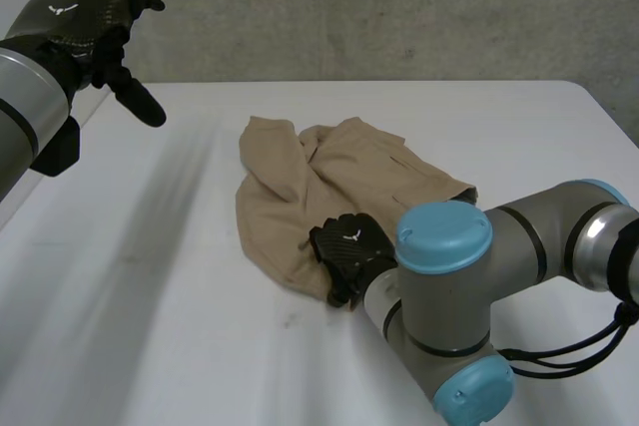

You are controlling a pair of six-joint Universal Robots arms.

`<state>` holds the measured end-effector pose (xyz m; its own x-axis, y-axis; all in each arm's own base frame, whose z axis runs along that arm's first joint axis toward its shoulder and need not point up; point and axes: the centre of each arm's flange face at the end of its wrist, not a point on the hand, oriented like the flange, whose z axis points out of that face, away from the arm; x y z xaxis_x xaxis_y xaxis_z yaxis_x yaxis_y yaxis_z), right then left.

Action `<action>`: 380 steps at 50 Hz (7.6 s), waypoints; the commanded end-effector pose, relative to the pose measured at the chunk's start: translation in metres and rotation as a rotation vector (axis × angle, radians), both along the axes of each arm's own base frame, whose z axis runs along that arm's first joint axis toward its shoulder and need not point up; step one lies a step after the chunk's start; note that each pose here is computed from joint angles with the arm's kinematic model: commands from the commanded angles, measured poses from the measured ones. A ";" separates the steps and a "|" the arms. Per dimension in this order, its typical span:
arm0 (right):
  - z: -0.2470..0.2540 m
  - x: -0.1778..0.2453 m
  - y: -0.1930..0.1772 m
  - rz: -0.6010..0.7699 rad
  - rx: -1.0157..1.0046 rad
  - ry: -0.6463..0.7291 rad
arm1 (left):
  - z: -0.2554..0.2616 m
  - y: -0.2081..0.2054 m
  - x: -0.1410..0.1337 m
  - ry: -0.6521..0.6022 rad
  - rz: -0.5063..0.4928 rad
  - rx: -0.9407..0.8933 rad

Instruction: Fold the shorts.

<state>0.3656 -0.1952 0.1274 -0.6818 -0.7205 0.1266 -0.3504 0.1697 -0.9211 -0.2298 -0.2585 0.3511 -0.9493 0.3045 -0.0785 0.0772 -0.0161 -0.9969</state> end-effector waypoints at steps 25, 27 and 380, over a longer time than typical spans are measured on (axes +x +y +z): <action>0.139 -0.045 0.025 0.065 -0.335 0.119 | -0.113 -0.032 -0.034 -0.414 -0.211 0.026; 0.147 -0.049 0.028 0.064 -0.351 0.111 | -0.126 -0.035 -0.037 -0.437 -0.222 0.044; 0.053 -0.099 -0.051 -0.097 -0.288 0.399 | -0.169 0.068 0.013 -0.409 -0.039 0.317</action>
